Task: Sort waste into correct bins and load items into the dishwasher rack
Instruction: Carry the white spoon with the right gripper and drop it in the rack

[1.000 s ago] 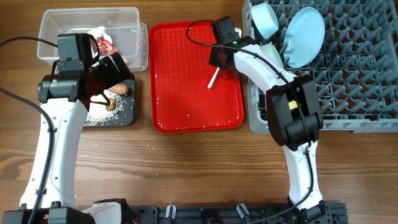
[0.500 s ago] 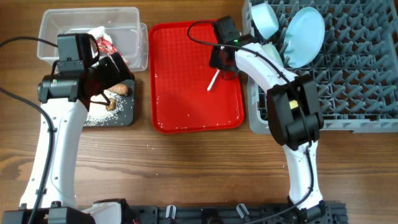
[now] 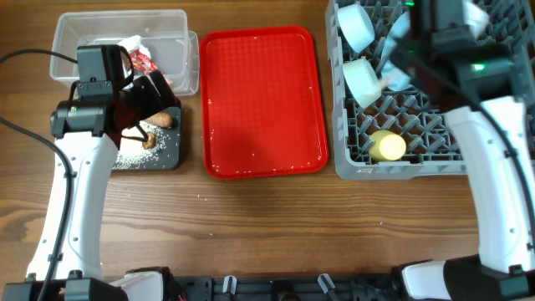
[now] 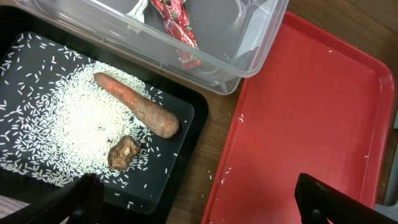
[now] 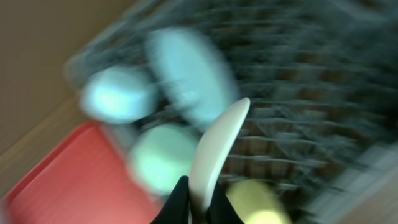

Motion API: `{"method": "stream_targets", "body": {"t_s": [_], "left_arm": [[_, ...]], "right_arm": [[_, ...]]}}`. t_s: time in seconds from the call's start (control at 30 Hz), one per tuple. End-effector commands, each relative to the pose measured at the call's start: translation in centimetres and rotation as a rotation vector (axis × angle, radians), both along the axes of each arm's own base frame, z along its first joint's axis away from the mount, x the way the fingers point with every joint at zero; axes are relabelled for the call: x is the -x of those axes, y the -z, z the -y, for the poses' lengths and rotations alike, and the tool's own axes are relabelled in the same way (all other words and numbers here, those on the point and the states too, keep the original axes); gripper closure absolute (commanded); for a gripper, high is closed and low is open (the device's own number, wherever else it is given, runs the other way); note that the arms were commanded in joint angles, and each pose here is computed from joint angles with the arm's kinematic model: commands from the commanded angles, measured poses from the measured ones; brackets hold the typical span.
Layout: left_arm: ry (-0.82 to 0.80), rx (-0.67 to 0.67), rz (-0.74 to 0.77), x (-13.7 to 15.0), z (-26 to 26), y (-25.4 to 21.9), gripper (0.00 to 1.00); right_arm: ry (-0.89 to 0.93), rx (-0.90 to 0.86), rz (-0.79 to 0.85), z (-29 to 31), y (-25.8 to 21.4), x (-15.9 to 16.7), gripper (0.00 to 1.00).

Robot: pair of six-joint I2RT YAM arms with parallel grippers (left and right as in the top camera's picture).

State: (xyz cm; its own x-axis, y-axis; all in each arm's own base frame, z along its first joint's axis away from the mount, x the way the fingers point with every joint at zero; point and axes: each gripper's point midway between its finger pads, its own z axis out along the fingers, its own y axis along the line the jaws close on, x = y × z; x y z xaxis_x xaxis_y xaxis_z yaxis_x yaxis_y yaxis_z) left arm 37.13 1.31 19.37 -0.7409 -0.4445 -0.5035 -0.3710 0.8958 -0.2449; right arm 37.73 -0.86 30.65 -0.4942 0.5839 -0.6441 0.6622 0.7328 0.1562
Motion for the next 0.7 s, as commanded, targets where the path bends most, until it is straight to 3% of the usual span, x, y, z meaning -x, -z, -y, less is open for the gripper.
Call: {"method": "stream_targets", "body": {"t_s": [0.0,0.13,0.3,0.47,0.53,0.67], "left_arm": [[0.0,-0.016,0.0,-0.2,-0.2,0.0,0.0],[0.0,-0.016,0.0,-0.2,-0.2,0.0,0.0],[0.0,-0.016,0.0,-0.2,-0.2,0.0,0.0],[0.0,-0.016,0.0,-0.2,-0.2,0.0,0.0],[0.0,-0.016,0.0,-0.2,-0.2,0.0,0.0],[0.0,-0.016,0.0,-0.2,-0.2,0.0,0.0]], "right_arm": [[0.309,0.068,-0.017,5.4,2.7,1.0,0.96],[0.505,-0.003,-0.021,7.9,7.6,1.6,0.96],[0.451,-0.003,-0.036,7.9,14.1,0.5,0.95],[0.427,-0.02,-0.014,7.6,16.6,-0.1,0.81],[0.427,-0.023,0.0,7.6,16.4,-0.4,0.72],[0.338,0.016,0.013,7.5,15.7,-1.7,0.26]]}}
